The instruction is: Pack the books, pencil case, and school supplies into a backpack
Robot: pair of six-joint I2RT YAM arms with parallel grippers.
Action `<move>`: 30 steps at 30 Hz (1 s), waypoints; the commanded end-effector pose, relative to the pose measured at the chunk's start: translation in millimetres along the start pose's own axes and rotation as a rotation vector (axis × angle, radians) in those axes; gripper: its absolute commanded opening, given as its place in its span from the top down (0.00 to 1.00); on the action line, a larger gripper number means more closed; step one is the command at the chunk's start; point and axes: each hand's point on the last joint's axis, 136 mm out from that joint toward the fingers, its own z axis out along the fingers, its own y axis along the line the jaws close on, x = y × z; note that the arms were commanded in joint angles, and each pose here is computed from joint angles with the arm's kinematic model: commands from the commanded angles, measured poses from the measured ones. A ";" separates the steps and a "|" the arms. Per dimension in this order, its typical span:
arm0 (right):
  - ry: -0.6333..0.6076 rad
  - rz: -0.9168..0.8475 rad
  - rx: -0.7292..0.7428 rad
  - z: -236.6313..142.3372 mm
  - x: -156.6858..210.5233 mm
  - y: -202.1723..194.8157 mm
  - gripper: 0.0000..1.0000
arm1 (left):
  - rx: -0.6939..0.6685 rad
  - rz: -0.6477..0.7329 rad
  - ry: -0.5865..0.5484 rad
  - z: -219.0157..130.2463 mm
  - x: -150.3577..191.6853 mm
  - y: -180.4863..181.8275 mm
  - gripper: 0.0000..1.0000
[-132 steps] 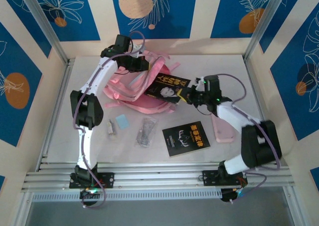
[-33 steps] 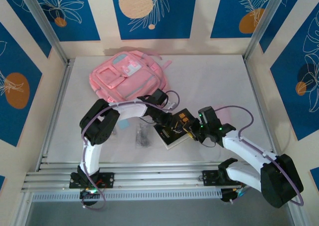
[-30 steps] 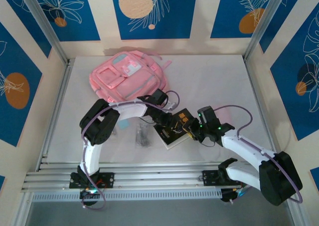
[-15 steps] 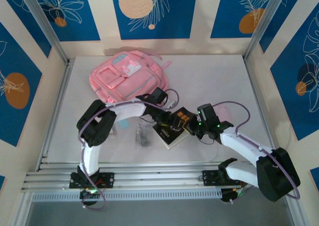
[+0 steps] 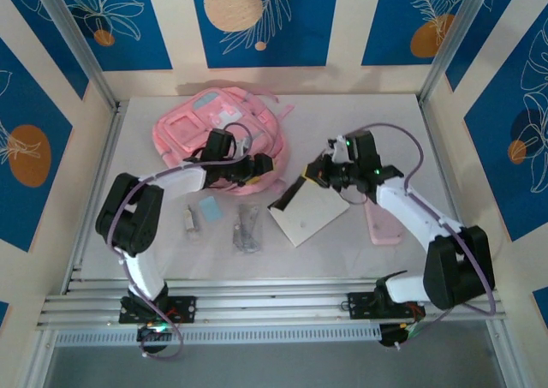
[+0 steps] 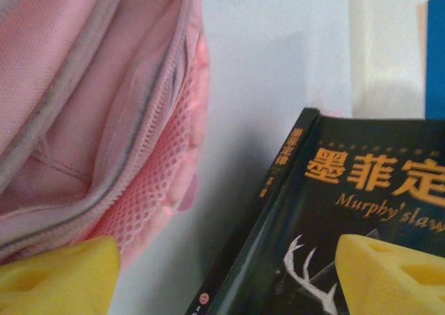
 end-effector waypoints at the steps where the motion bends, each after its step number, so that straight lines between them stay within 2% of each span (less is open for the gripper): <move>1: 0.063 -0.185 -0.164 -2.5 -11.2 63.9 1.00 | 0.054 -0.004 -0.138 -37.8 -32.8 -14.8 0.18; 7: 0.165 -0.300 -0.266 24.7 -14.9 121.8 1.00 | 0.019 -0.066 -0.276 -80.3 -54.7 5.6 0.17; 11: 0.226 -0.309 -0.280 50.1 -10.4 124.3 1.00 | -0.052 -0.081 -0.333 -96.1 -57.4 22.2 0.16; 13: 0.254 -0.291 -0.262 64.0 -8.1 108.5 1.00 | -0.092 -0.076 -0.338 -98.6 -55.6 29.4 0.16; 22: 0.315 -0.091 -0.094 126.6 -3.8 -26.9 1.00 | -0.146 -0.102 -0.298 -85.9 -45.3 54.0 0.16; 26: 0.324 -0.050 -0.027 134.2 3.3 -55.0 1.00 | -0.165 -0.111 -0.258 -80.0 -38.6 62.1 0.16; 30: 0.310 -0.028 0.060 126.5 8.4 -71.1 0.99 | -0.181 -0.107 -0.181 -72.3 -25.5 67.0 0.18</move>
